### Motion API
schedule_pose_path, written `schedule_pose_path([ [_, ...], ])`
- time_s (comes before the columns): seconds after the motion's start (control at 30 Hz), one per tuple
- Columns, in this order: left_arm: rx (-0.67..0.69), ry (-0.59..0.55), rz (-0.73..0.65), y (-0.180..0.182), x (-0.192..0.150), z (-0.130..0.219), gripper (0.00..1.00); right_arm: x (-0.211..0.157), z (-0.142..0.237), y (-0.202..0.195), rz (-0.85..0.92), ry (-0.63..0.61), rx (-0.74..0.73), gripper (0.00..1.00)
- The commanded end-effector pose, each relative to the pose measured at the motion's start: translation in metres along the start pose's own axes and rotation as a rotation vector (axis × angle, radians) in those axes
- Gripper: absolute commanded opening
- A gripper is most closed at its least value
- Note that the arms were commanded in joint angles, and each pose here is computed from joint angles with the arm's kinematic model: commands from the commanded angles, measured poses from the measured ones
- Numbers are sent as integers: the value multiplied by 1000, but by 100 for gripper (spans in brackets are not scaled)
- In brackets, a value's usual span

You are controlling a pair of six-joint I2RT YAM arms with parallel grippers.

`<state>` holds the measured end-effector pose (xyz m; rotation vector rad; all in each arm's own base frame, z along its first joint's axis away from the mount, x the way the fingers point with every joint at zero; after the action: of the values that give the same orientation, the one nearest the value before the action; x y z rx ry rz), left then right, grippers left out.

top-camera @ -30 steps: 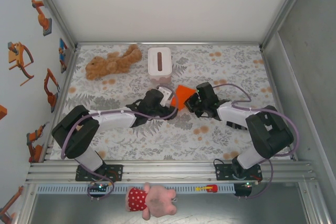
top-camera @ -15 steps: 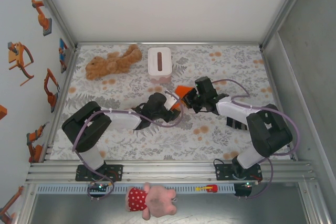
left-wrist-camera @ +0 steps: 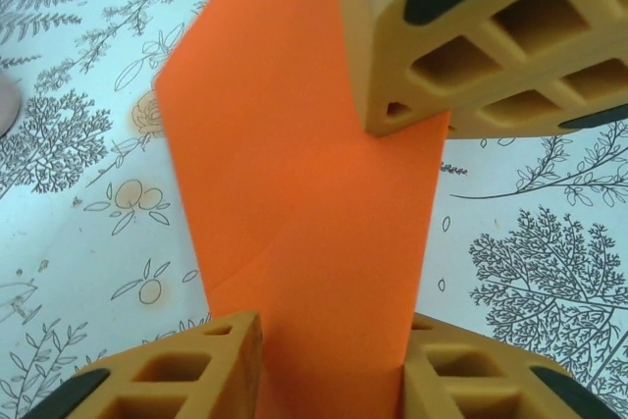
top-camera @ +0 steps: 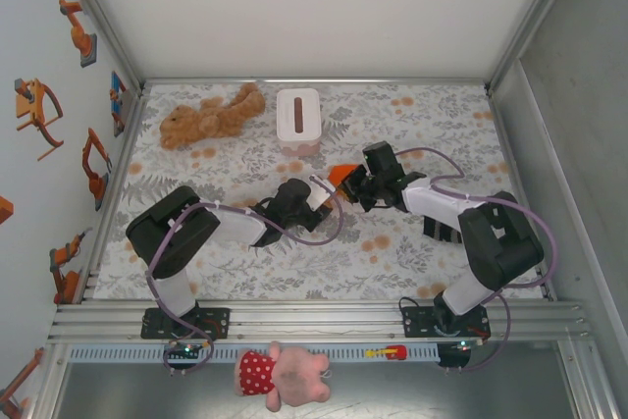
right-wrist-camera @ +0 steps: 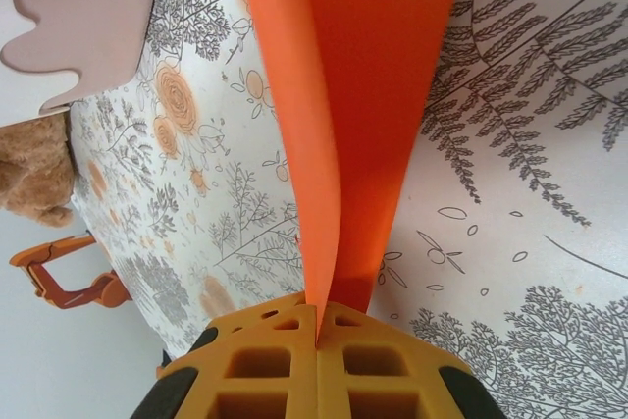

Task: Fold a paper plane with a square sheet of paper (pick it up from the middle)
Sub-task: Fold the wing for the fifth time at the center of the table.

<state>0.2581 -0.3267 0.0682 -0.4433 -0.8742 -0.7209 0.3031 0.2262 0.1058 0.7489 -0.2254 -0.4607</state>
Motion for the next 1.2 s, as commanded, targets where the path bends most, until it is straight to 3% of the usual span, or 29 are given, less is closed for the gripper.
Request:
schedule_pose_path([
  [0.0,1,-1,-19,0,-4,-3,30,3,2,3,4,13,-20,3],
  [0.2,-26,27,-10,-3,-12,-5,23,9,12,-1,40,-14,-62,35],
  [0.3,-46,43,0,-6,-16,-7,21,14,24,-4,65,-45,-96,42],
  [0.93,-129,192,61,-17,-40,-16,21,18,58,-46,175,-129,-229,44],
  [1.17,-162,245,110,-18,-48,-17,21,10,60,-52,246,-125,-194,44],
])
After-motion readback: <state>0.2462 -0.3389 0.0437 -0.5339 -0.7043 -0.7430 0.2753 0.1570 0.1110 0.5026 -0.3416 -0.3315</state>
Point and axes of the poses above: each hand's point on the last joint's axis, 136 mm out from that joint toward the fingers, its own z axis back along the fingers, its own y axis along the line the jaws close on, x = y × z, the point moved 4 cm from there along z, back along the fingers, and after that the axes turned 12 degrees about z, right-handed, at the moved point
